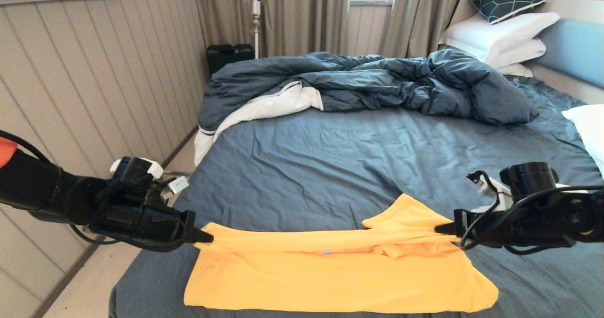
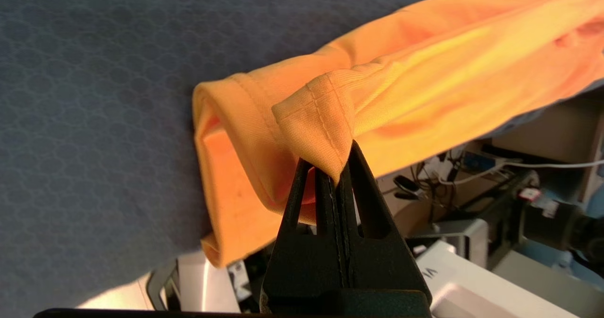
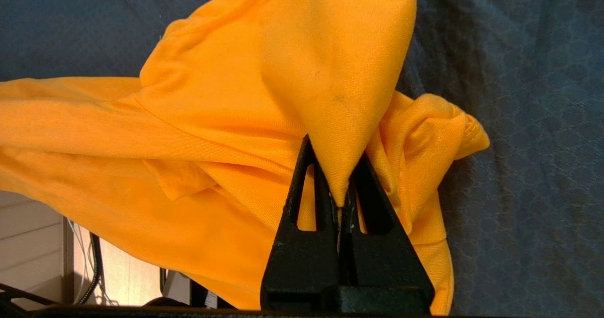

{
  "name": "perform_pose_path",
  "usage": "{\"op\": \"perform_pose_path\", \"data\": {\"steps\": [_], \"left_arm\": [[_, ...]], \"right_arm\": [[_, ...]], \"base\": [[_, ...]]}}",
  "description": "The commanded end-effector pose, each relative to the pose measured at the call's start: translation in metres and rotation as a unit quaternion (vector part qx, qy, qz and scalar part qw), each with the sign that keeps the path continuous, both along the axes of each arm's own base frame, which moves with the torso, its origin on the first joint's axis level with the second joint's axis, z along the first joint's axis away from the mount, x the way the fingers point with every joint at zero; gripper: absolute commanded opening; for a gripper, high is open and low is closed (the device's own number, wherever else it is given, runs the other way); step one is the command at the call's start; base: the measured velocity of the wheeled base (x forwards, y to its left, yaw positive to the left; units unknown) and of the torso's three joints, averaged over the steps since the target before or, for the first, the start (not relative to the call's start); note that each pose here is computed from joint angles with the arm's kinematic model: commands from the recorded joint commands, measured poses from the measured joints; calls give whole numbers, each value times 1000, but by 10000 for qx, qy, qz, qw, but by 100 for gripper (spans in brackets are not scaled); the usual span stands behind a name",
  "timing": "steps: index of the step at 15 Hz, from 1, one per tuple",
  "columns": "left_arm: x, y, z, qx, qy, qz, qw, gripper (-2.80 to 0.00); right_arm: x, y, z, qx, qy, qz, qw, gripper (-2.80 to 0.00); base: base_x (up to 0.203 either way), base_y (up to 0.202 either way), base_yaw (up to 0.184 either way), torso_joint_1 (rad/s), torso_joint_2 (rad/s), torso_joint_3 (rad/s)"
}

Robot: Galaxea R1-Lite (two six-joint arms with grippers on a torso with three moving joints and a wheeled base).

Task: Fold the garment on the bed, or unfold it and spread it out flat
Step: Fold the yellow T-shirt

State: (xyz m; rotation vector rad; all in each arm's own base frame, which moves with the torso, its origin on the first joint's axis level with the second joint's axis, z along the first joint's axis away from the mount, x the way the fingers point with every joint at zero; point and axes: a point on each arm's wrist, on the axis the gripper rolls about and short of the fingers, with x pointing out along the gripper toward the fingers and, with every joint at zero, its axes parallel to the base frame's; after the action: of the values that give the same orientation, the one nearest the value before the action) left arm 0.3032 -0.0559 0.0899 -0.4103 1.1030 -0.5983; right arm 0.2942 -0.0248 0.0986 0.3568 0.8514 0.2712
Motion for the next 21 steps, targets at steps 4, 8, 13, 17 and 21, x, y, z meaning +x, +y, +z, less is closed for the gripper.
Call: {"op": "perform_pose_path", "data": {"steps": [4,8,13,17,21], "left_arm": [[-8,1,-13,8,209,-8,9998,-8],[-15,2,-3,-11,83,-9,10000,0],[-28,4,15,-54,-173,21,9998,0],[-29,5,29,-96,-418,53,9991,0],[-22,7,35,-143,-503,171,9985,0]], "right_arm": [[-5,2,-12,-19,150,89,9998,0],[-9,0,-13,-16,45,103,9999,0],[-16,-11,6,58,-299,5,9995,0],[-19,-18,22,61,-591,-86,9982,0],[-10,-16,13,118,-469,-17,9988,0]], "base": [[0,0,0,0,0,0],[0,0,0,0,0,0],[0,0,0,0,0,0],[0,0,0,0,0,0],[0,0,0,0,0,0]]}}
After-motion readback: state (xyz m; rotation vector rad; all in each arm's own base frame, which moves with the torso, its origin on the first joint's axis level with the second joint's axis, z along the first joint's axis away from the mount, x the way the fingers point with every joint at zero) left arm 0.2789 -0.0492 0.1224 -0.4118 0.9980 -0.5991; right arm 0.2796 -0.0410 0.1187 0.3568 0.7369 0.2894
